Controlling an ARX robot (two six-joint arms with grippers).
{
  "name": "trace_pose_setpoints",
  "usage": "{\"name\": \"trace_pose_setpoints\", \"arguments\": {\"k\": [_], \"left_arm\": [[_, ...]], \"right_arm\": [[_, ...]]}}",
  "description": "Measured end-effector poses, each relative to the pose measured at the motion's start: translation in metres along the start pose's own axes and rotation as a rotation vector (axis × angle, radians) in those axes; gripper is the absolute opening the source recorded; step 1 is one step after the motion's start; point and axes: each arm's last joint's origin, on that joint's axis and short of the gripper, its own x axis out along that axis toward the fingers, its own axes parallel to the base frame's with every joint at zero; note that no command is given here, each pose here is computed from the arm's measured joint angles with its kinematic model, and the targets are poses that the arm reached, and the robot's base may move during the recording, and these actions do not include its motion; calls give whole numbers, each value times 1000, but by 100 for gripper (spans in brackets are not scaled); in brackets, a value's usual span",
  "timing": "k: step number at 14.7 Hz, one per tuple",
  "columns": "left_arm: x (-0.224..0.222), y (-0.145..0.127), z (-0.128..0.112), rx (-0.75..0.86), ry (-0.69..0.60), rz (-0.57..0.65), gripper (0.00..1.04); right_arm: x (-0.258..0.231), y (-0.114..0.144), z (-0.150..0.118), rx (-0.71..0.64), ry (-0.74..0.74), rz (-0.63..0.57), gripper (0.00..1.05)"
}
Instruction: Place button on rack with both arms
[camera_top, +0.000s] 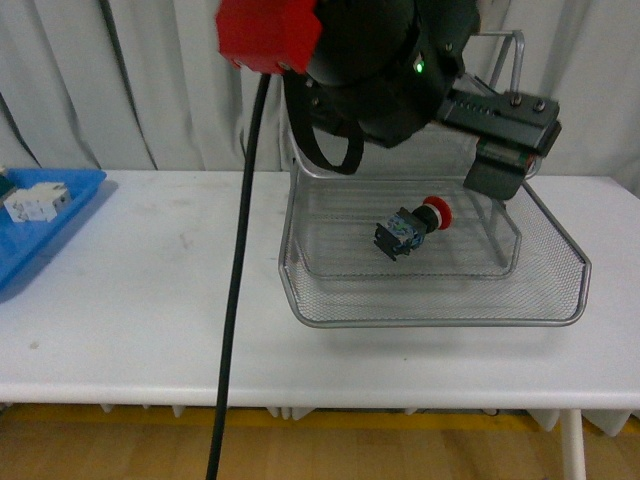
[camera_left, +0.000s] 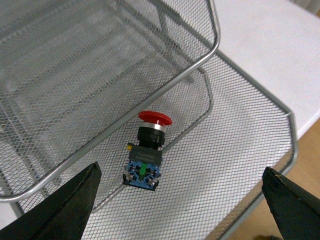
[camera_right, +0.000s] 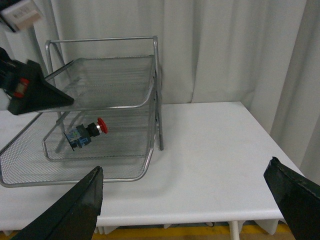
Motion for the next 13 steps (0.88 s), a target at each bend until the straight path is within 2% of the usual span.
{"name": "trace_pose_setpoints", "arguments": {"k": [2, 4, 6, 7, 8, 9, 11, 13], "left_arm": [[-44, -1, 3, -23, -98, 6, 98], [-88, 10, 1, -53, -184, 45, 98], [-119, 35, -19, -97, -193, 137, 98], [-133, 48, -27, -121, -244, 220, 97], [-155, 60, -44, -199, -448, 498, 82], [-185, 69, -78, -259, -558, 638, 68], [-224, 82, -132, -295, -604, 717, 44], [-236, 79, -179, -302, -559, 693, 23]], "right_arm": [[0, 0, 0, 0, 0, 0, 98], [0, 0, 0, 0, 0, 0, 98], [0, 0, 0, 0, 0, 0, 98], [0, 0, 0, 0, 0, 0, 98], [0, 0, 0, 0, 0, 2, 98], [0, 0, 0, 0, 0, 1, 98], [0, 0, 0, 0, 0, 2, 98], [0, 0, 0, 0, 0, 3, 98]]}}
